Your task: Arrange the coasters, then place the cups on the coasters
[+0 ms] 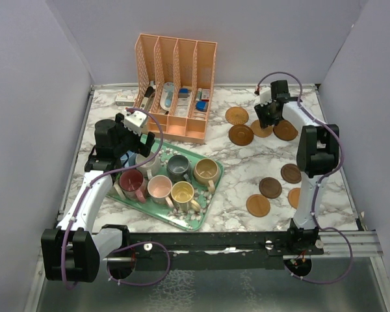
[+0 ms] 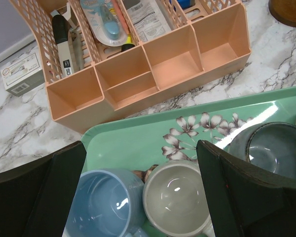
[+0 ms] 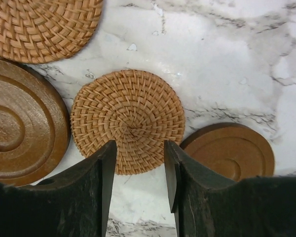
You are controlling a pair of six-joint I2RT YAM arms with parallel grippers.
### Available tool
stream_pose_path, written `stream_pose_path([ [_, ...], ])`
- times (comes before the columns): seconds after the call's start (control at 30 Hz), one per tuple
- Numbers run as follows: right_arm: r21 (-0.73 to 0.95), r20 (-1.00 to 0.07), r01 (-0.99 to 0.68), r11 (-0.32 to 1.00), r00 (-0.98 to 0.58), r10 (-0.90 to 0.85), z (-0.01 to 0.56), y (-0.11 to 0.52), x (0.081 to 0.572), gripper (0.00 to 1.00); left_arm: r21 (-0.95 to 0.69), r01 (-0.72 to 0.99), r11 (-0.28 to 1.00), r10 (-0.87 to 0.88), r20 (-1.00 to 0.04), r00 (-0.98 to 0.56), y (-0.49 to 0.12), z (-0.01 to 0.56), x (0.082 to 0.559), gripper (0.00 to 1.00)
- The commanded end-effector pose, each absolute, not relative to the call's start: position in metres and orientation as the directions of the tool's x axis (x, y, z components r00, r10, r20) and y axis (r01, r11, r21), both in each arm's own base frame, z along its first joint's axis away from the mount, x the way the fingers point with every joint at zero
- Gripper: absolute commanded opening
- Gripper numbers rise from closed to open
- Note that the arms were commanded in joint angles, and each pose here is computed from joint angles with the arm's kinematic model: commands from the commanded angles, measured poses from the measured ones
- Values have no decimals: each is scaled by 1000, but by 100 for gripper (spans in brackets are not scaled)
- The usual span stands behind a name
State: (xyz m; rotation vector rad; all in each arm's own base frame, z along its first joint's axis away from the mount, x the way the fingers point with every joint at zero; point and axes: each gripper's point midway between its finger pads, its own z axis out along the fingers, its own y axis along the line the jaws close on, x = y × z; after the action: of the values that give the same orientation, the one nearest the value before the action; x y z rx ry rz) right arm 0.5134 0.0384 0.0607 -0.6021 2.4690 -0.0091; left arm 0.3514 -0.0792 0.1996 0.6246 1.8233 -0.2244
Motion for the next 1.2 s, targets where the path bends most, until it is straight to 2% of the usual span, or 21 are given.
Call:
stream_pose_path([
  [0.0, -150, -535, -428, 891, -723, -437, 47, 39, 523, 43, 156, 543, 825, 307, -931, -200, -84, 203, 349, 99],
  [1.17, -197, -539, -382, 903, -727, -426, 15, 34, 582, 42, 160, 540, 826, 318, -924, -212, -82, 198, 351, 99],
])
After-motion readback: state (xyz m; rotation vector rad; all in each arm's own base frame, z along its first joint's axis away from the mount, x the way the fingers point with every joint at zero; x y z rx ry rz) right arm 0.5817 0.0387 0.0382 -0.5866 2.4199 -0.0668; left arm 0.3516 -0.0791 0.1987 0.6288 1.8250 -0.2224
